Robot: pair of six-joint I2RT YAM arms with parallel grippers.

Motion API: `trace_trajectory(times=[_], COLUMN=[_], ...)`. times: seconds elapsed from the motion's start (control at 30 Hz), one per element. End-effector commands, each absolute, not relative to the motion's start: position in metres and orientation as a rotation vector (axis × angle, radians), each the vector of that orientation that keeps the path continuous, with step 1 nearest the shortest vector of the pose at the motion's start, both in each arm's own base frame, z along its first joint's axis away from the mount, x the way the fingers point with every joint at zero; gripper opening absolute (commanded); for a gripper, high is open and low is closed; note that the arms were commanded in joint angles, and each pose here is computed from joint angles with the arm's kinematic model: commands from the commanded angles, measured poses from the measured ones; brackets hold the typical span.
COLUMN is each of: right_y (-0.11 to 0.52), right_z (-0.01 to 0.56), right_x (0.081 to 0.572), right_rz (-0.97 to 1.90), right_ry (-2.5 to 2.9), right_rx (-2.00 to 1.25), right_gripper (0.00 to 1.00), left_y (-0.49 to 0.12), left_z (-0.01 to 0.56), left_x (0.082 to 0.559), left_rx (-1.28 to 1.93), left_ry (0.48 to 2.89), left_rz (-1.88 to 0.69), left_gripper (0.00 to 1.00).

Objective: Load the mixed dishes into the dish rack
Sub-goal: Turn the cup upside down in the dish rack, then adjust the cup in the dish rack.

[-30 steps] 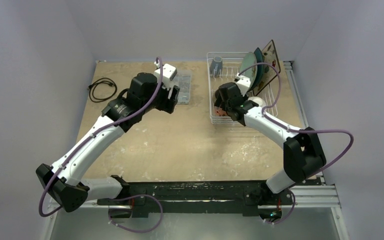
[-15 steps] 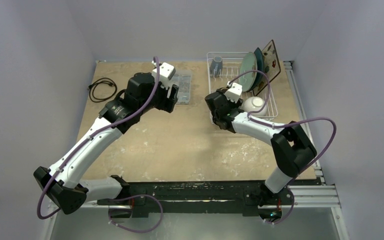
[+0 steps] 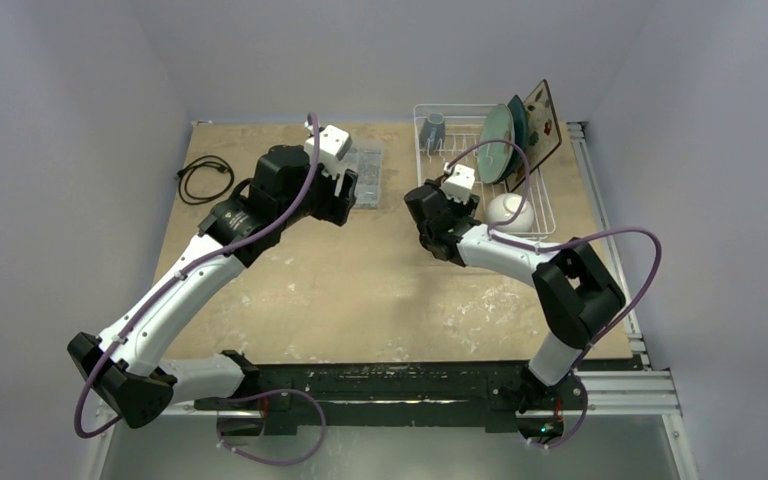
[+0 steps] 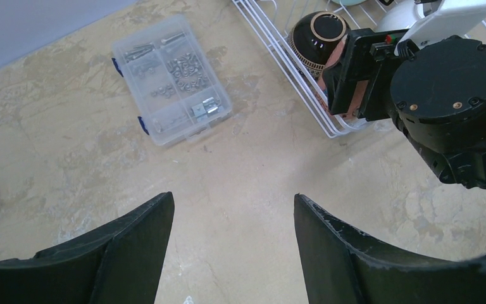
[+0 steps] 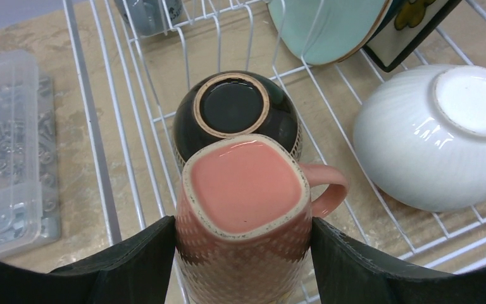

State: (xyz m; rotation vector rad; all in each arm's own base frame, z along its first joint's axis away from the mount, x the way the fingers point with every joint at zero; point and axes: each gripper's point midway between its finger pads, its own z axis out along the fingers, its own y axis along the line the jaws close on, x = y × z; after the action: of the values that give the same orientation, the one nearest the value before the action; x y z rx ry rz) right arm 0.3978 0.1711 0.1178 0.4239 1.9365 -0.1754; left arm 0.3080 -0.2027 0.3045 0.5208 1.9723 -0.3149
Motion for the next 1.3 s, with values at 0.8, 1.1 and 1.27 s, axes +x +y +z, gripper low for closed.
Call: trace_trajectory(times=[0.8,1.1,1.27], right_y=[0.133,0.108,0.100], right_z=[0.192,0.150,0.127], right_x=[0.389,0.383,0.389], right_rz=[0.198,0.233,0.136], right_ry=[2.111,2.120,2.151], right_rx=[0.202,0.460,0.419], right_gripper=[0.87,0.26,0.07], left_y=[-0.213,-0.214,-0.217], left_z=[0.307,0.298,0.298], left_x=[0.310,0.314,0.313], left_rx=[0.532,0.536,0.542], left_ry=[1.961,1.987,1.990], left_rz=[-0.370,-0.355,-0.375], left_gripper=[0.68,0.68,0.68])
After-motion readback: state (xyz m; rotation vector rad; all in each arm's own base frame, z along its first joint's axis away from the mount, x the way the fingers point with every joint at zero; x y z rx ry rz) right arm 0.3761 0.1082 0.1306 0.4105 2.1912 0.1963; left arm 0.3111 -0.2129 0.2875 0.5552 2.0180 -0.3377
